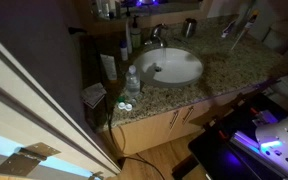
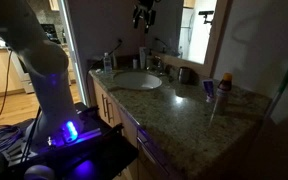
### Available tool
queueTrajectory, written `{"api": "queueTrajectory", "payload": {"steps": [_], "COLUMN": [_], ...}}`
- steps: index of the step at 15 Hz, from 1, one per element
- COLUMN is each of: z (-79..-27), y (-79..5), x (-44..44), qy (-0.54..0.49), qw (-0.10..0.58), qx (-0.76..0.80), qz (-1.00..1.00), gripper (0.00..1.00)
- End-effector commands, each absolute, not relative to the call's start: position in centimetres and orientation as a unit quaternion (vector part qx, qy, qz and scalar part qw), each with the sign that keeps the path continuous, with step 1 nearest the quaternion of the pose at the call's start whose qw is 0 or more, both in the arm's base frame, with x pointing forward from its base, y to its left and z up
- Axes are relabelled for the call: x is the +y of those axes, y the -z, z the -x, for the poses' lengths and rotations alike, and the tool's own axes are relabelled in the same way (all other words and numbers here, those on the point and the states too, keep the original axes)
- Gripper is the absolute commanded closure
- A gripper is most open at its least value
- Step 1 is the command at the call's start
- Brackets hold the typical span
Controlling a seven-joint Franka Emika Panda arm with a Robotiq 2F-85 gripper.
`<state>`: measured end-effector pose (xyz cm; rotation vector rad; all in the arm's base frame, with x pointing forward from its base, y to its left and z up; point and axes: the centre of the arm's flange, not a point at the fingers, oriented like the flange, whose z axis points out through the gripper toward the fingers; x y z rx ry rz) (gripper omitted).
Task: Move the handle of the tap slightly to the left
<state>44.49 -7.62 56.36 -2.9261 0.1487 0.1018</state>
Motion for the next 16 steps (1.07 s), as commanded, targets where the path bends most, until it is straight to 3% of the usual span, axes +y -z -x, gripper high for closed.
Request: {"api": "queueTrajectory", "payload": {"steps": [1,3,9,10,14,16], "z": [-44.5,-49.1,-59.8,-54.6,-55.7,-56.6], "y": [-56.4,-52.5,-45.7,-45.7,-44.8,-42.2], "x": [-7.6,-7.0,-1.3,-2.3,-1.9,0.3], "qy": [-0.035,-0.098,-0.105,-0.107,-0.112,-0.130], "qw": [0.105,0.099,0.121,0.110,0.110,0.072], "qx": [0.050,0.036,0.034,0.032,0.031,0.034], "qz": [0.993,0.990,0.987,0.988,0.987,0.988], "gripper": [0.00,0.00,0.00,0.00,0.00,0.00]}}
